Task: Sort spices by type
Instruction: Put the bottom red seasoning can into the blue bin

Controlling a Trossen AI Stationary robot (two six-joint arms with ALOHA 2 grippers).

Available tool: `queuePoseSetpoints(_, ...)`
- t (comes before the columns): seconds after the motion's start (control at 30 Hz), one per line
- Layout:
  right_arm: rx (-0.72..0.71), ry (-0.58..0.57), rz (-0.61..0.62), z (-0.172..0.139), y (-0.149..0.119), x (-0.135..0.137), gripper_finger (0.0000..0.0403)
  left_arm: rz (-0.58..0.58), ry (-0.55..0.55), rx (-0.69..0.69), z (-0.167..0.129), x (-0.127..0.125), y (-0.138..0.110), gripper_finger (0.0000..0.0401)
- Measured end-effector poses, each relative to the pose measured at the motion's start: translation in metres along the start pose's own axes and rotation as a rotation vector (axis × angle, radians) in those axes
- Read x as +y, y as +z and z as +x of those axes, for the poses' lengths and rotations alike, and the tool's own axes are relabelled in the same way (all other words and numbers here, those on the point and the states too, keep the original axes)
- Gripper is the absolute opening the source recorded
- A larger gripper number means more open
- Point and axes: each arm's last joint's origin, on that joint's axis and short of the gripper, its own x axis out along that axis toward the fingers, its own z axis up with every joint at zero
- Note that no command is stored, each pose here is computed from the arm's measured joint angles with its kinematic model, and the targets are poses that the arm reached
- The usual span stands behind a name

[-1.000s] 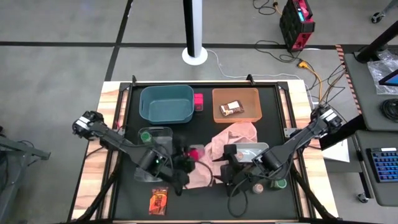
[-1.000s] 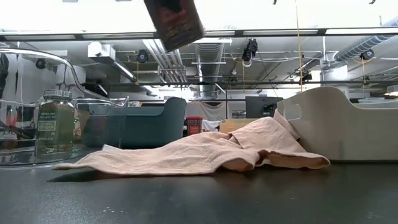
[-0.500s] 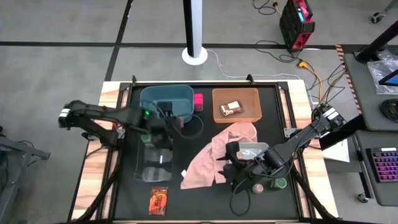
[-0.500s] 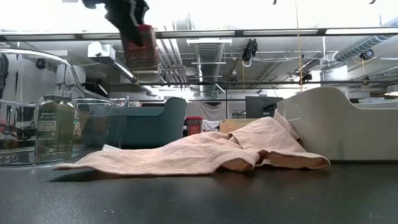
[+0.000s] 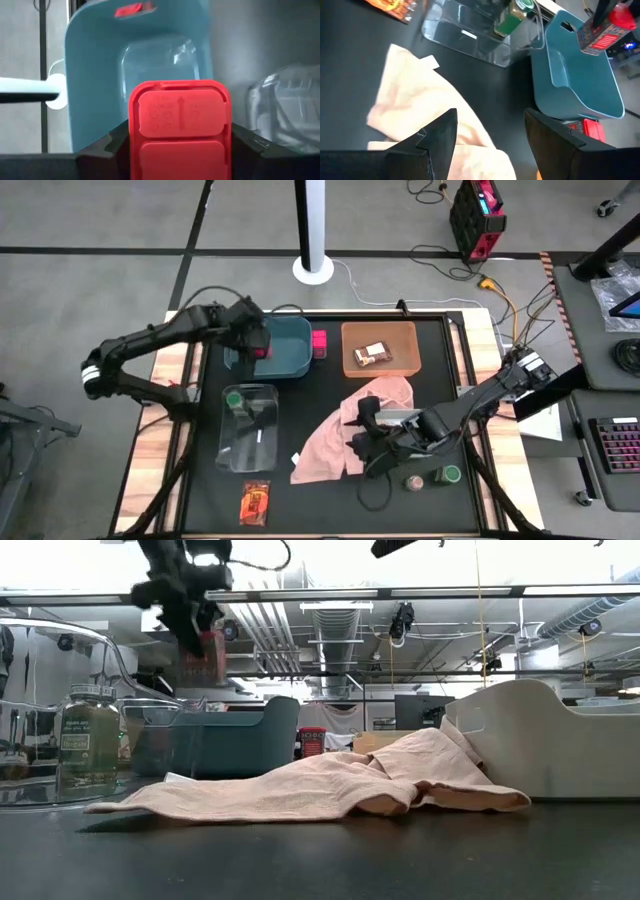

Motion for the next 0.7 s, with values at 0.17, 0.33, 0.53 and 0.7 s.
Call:
queuePoseSetpoints(0.17,0.017,-0.016,0.012,0.006,-0.001,-0.010,0.0219,-0.025,-0.034,0.080,0.025,0.023,-0.008,0.0192)
queuePoseSetpoints(0.33,0.032,-0.025,0.009,0.010,-0.004,-0.015,0.0219,-0.053,-0.110,0.036,0.048,0.035,-0.004,0.0192)
queuePoseSetpoints(0.53,0.042,-0.028,0.009,0.012,-0.006,-0.016,0.0219,-0.048,-0.117,-0.009,0.076,0.044,0.006,0.0192)
queuePoseSetpoints(0.7,0.044,-0.029,0.009,0.013,-0.007,-0.017,0.0220,-0.028,-0.125,0.000,0.098,0.048,0.010,0.0192)
